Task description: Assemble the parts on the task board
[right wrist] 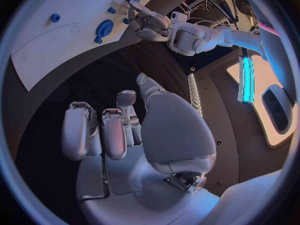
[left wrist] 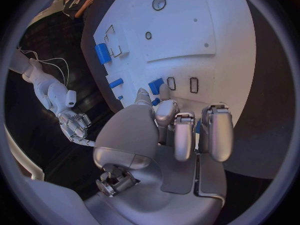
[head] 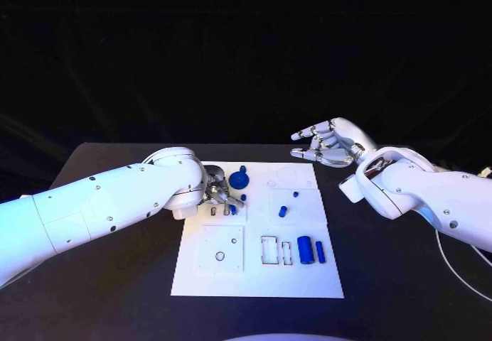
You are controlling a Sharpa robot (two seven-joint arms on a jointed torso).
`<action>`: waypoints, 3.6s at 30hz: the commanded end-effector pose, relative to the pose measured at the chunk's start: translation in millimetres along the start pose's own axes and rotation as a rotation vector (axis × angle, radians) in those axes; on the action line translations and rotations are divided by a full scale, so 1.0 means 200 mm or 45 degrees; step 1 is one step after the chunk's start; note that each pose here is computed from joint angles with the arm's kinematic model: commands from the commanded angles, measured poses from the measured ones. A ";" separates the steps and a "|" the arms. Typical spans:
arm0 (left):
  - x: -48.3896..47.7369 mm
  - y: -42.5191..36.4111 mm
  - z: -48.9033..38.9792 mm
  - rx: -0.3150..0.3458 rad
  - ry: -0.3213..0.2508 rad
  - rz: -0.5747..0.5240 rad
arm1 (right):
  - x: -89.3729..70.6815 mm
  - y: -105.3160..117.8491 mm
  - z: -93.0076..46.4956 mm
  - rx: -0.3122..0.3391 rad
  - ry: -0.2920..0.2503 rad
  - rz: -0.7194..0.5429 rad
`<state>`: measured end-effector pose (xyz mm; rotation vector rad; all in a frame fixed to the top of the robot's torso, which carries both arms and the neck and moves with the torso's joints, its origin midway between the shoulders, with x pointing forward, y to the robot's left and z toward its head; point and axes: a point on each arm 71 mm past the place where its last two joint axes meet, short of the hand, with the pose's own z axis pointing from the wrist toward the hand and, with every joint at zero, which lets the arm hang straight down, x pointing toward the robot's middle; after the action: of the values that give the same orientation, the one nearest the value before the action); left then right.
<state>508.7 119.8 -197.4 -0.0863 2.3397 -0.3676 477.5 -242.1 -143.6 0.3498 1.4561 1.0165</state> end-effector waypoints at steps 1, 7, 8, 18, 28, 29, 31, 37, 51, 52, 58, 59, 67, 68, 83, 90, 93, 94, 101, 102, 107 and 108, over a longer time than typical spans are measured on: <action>0.004 -0.006 0.003 -0.005 0.027 0.031 | 0.01 0.00 0.00 -0.006 0.027 -0.007; 0.003 -0.012 0.013 -0.010 0.035 0.038 | 0.01 0.01 0.00 -0.006 0.033 -0.006; 0.003 -0.013 0.014 -0.010 0.036 0.039 | 0.01 0.01 0.00 -0.006 0.034 -0.005; 0.002 -0.018 0.024 -0.014 0.039 0.041 | 0.02 0.01 0.00 -0.007 0.042 -0.004; 0.001 -0.024 0.030 -0.015 0.040 0.042 | 0.02 0.01 0.01 -0.008 0.050 -0.002; 0.001 -0.024 0.029 -0.015 0.039 0.041 | 0.02 0.01 0.01 -0.008 0.050 -0.002; 0.000 -0.024 0.029 -0.014 0.037 0.038 | 0.02 0.01 0.01 -0.007 0.052 -0.002; 0.000 -0.023 0.024 -0.002 0.031 0.004 | 0.03 0.00 0.01 -0.005 0.058 -0.001; -0.008 0.041 -0.025 0.021 -0.007 -0.130 | 0.03 -0.01 0.01 0.009 0.071 -0.001; -0.009 0.048 -0.031 0.022 -0.013 -0.134 | 0.03 -0.01 0.01 0.009 0.071 -0.001; -0.017 0.081 -0.059 0.021 -0.062 -0.145 | 0.03 -0.01 0.01 0.011 0.076 -0.001; -0.018 0.085 -0.062 0.021 -0.069 -0.146 | 0.03 -0.01 0.01 0.011 0.077 -0.001; -0.009 0.083 -0.073 0.026 -0.141 -0.105 | 0.04 -0.01 0.01 0.012 0.082 0.001; -0.007 0.081 -0.073 0.026 -0.145 -0.101 | 0.04 -0.01 0.01 0.012 0.083 0.001; 0.051 0.055 -0.045 0.022 -0.204 0.003 | 0.04 -0.01 0.01 0.011 0.086 0.004; 0.072 0.059 -0.031 0.000 -0.165 0.076 | 0.04 -0.01 0.01 0.009 0.088 0.005; 0.076 0.063 -0.026 -0.010 -0.153 0.101 | 0.04 -0.01 0.01 0.009 0.089 0.005; 0.076 0.064 -0.024 -0.013 -0.152 0.107 | 0.04 -0.01 0.01 0.008 0.089 0.005; 0.087 0.065 -0.009 -0.025 -0.144 0.132 | 0.05 -0.01 0.01 0.005 0.093 0.007; 0.090 0.065 -0.008 -0.025 -0.142 0.134 | 0.05 -0.01 0.01 0.005 0.094 0.007; 0.100 0.067 -0.006 -0.028 -0.128 0.144 | 0.05 -0.01 0.01 0.005 0.097 0.008; 0.101 0.068 -0.006 -0.028 -0.126 0.146 | 0.05 -0.01 0.01 0.005 0.097 0.008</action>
<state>496.9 128.6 -207.1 -0.0240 2.2053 -0.3087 478.8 -237.0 -150.3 0.3382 1.5153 1.0333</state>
